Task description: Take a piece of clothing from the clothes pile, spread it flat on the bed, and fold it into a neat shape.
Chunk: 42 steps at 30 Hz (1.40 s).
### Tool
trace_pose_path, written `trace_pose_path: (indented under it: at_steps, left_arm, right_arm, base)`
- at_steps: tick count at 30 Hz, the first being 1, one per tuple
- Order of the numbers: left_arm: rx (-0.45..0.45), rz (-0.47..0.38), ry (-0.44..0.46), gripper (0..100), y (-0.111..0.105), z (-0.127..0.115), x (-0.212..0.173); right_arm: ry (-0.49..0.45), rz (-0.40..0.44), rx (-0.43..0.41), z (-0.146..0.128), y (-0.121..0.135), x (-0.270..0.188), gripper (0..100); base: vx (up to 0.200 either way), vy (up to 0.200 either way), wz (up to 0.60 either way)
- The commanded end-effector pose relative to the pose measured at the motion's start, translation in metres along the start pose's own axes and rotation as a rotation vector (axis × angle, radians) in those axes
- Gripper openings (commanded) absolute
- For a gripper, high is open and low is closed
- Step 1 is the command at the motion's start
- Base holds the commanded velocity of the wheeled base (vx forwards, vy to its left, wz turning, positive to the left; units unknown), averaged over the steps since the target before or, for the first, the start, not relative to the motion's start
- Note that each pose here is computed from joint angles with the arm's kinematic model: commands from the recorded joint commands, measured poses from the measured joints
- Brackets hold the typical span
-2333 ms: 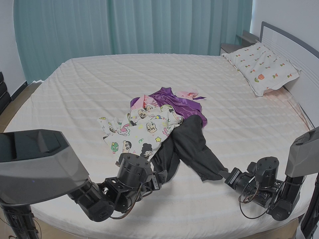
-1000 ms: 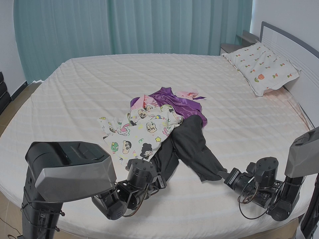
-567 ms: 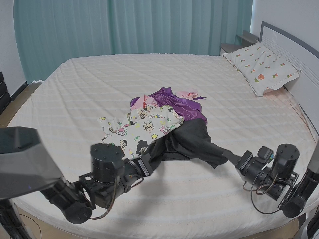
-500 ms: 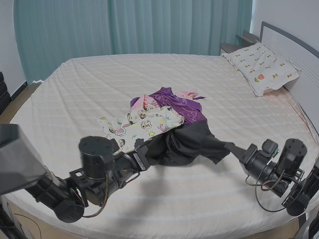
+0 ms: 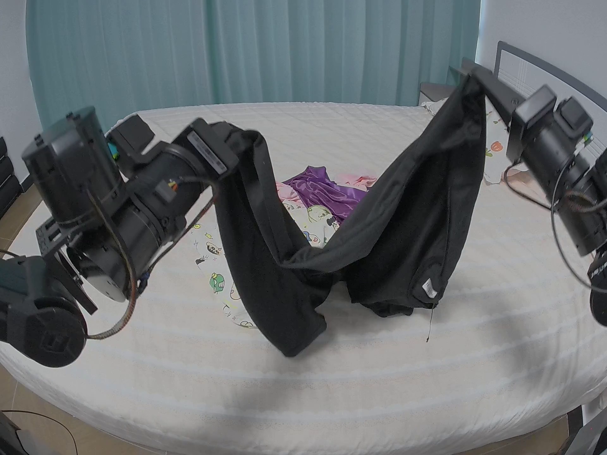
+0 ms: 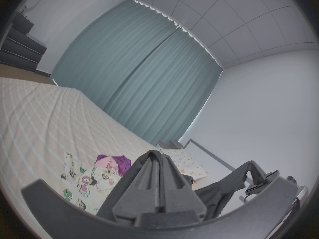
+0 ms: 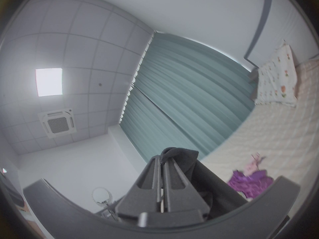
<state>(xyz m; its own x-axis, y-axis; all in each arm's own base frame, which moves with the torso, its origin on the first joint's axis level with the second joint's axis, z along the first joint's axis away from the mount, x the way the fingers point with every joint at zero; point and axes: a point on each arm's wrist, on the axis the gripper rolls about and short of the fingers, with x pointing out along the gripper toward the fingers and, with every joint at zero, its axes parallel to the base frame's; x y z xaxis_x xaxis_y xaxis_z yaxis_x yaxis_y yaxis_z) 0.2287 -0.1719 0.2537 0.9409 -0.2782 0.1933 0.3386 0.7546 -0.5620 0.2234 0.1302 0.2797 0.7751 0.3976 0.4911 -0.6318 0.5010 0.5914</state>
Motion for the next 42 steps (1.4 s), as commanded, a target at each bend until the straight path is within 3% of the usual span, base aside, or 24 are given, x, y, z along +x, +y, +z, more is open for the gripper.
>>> trace_pose_path:
  at_steps: [1, 6, 13, 19, 29, 42]
  left_arm:
    - [0.079, 0.116, -0.066, 0, 0.011, 0.025, -0.018]
    - [0.102, 0.166, 0.033, 0, 0.035, -0.006, -0.032]
    - [-0.034, 0.236, 0.133, 0, 0.058, -0.037, -0.050]
    - [-0.132, 0.201, 0.192, 0, 0.064, -0.043, -0.060]
    - [-0.122, 0.213, 0.224, 0, 0.071, -0.048, -0.063]
    - [-0.104, 0.235, 0.243, 0, 0.074, -0.055, -0.063]
  right_arm:
    - [0.074, -0.103, -0.080, -0.009, -0.011, -0.020, 0]
    - [0.166, -0.172, -0.078, -0.031, -0.030, -0.036, 0]
    - [0.227, -0.247, 0.016, -0.044, -0.045, -0.056, 0]
    - [0.249, -0.258, 0.070, -0.040, -0.051, -0.068, 0]
    - [0.305, -0.308, 0.072, -0.051, -0.061, -0.079, 0]
    - [0.293, -0.303, 0.070, -0.048, -0.059, -0.080, 0]
  base:
    - [0.000, 0.000, 0.00]
    - [0.000, 0.000, 0.00]
    - [0.000, 0.000, 0.00]
    - [-0.067, 0.000, 0.00]
    - [-0.200, 0.000, 0.00]
    - [0.000, 0.000, 0.00]
